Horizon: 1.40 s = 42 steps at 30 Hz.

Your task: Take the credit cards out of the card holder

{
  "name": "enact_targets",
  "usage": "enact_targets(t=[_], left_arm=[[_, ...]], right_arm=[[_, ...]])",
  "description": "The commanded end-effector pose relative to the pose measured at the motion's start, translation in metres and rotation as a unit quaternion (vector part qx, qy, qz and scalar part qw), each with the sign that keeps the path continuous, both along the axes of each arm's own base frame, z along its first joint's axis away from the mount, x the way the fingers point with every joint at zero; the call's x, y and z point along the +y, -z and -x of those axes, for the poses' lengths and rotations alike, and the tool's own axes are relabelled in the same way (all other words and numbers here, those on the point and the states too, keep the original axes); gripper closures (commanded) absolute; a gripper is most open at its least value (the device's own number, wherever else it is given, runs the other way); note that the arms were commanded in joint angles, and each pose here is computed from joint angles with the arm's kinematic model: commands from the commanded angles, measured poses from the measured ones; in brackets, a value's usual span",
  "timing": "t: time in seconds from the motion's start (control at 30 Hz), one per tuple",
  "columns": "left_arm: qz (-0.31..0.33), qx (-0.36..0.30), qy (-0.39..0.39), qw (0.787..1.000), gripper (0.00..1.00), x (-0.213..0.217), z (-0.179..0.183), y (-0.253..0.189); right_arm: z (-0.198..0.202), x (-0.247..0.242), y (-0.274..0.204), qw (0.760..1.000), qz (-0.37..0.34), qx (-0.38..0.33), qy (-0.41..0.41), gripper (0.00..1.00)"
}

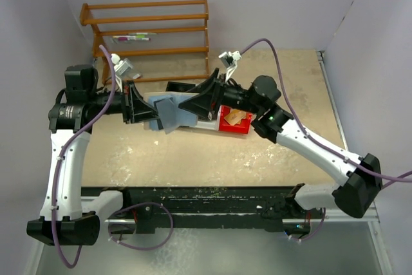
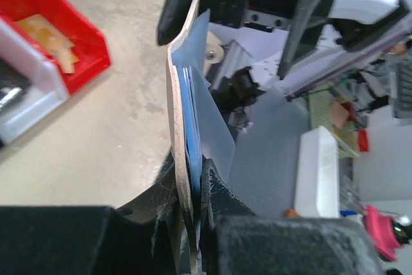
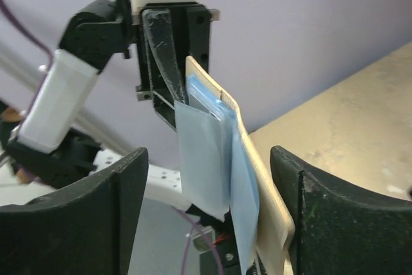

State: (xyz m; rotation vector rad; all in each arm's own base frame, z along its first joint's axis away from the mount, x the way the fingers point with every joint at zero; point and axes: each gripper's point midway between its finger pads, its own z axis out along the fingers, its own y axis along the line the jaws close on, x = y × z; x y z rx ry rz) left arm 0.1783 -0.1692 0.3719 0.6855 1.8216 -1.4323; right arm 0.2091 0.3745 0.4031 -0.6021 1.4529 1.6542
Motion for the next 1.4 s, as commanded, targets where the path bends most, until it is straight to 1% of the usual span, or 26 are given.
enact_targets(t=[0.0,0.03,0.07,0.13,0.27,0.3,0.4,0.47,0.53,0.6,0.67,0.7,0.73,0.77,0.83,0.9,1.0,1.07,1.17,1.23,1.33,1.37], left_arm=[[-0.084,-0.057,-0.067,0.993,1.0,0.015,-0.026,0.011],[-0.105,-0.06,-0.09,0.989,1.0,0.02,-0.034,0.016],[-0.126,-0.066,-0.109,0.984,1.0,0.026,-0.04,0.021],[-0.166,-0.074,-0.15,0.972,1.0,0.039,-0.054,0.031],[-0.23,-0.071,-0.222,0.945,1.0,0.065,-0.076,0.047],[-0.233,-0.068,-0.223,0.944,1.0,0.066,-0.077,0.049],[-0.215,-0.065,-0.202,0.953,1.0,0.058,-0.07,0.043],[-0.189,-0.067,-0.175,0.964,1.0,0.048,-0.061,0.035],[-0.158,-0.067,-0.139,0.975,1.0,0.036,-0.049,0.026],[-0.131,-0.064,-0.106,0.984,1.0,0.027,-0.038,0.018],[-0.102,-0.059,-0.07,0.991,1.0,0.018,-0.026,0.01],[-0.088,-0.056,-0.055,0.993,1.0,0.015,-0.021,0.006],[-0.077,-0.052,-0.044,0.995,1.0,0.012,-0.018,0.003],[-0.068,-0.048,-0.036,0.996,1.0,0.01,-0.016,0.0],[-0.053,-0.044,-0.022,0.997,1.0,0.007,-0.012,-0.004],[-0.038,-0.033,-0.008,0.999,1.0,0.005,-0.009,-0.007],[-0.012,-0.006,0.016,1.0,1.0,0.001,-0.005,-0.009],[0.013,0.012,0.04,0.999,1.0,-0.002,0.001,-0.013],[0.025,0.025,0.05,0.998,1.0,-0.003,0.002,-0.014],[0.028,0.025,0.053,0.998,1.0,-0.003,0.003,-0.016],[0.037,0.028,0.062,0.997,1.0,-0.004,0.008,-0.02],[0.04,0.028,0.065,0.997,0.99,-0.004,0.01,-0.021]], right_arm=[[-0.038,-0.033,-0.031,0.984,0.018,-0.061,0.166,0.17],[-0.044,-0.038,-0.024,0.978,0.045,-0.067,0.195,0.13],[-0.048,-0.041,-0.024,0.972,0.056,-0.075,0.218,0.08],[-0.051,-0.04,-0.017,0.957,0.093,-0.095,0.259,0.03],[-0.041,-0.017,-0.004,0.937,0.144,-0.122,0.294,0.01],[-0.04,-0.012,0.001,0.931,0.158,-0.127,0.304,0.01],[-0.035,0.003,0.012,0.912,0.194,-0.152,0.327,0.01],[-0.038,0.007,0.017,0.9,0.213,-0.159,0.347,0.01],[-0.042,0.006,0.027,0.892,0.234,-0.153,0.354,0.02],[-0.041,0.003,0.03,0.897,0.236,-0.144,0.346,0.03],[-0.049,-0.012,0.029,0.899,0.232,-0.134,0.346,0.05],[-0.052,-0.019,0.026,0.905,0.224,-0.126,0.339,0.06],[-0.053,-0.027,0.022,0.915,0.211,-0.117,0.324,0.08],[-0.046,-0.029,0.017,0.932,0.194,-0.114,0.285,0.1],[-0.032,-0.038,-0.001,0.95,0.159,-0.121,0.24,0.15],[-0.012,-0.044,-0.021,0.962,0.128,-0.141,0.197,0.2],[0.011,-0.052,-0.047,0.971,0.098,-0.15,0.159,0.34],[0.025,-0.053,-0.062,0.978,0.079,-0.144,0.13,0.4],[0.053,-0.047,-0.085,0.989,0.03,-0.131,0.061,0.43],[0.066,-0.041,-0.089,0.993,0.007,-0.118,0.015,0.46],[0.071,-0.027,-0.079,0.996,0.003,-0.089,-0.03,0.5],[0.068,-0.022,-0.074,0.996,0.006,-0.082,-0.035,0.54]])
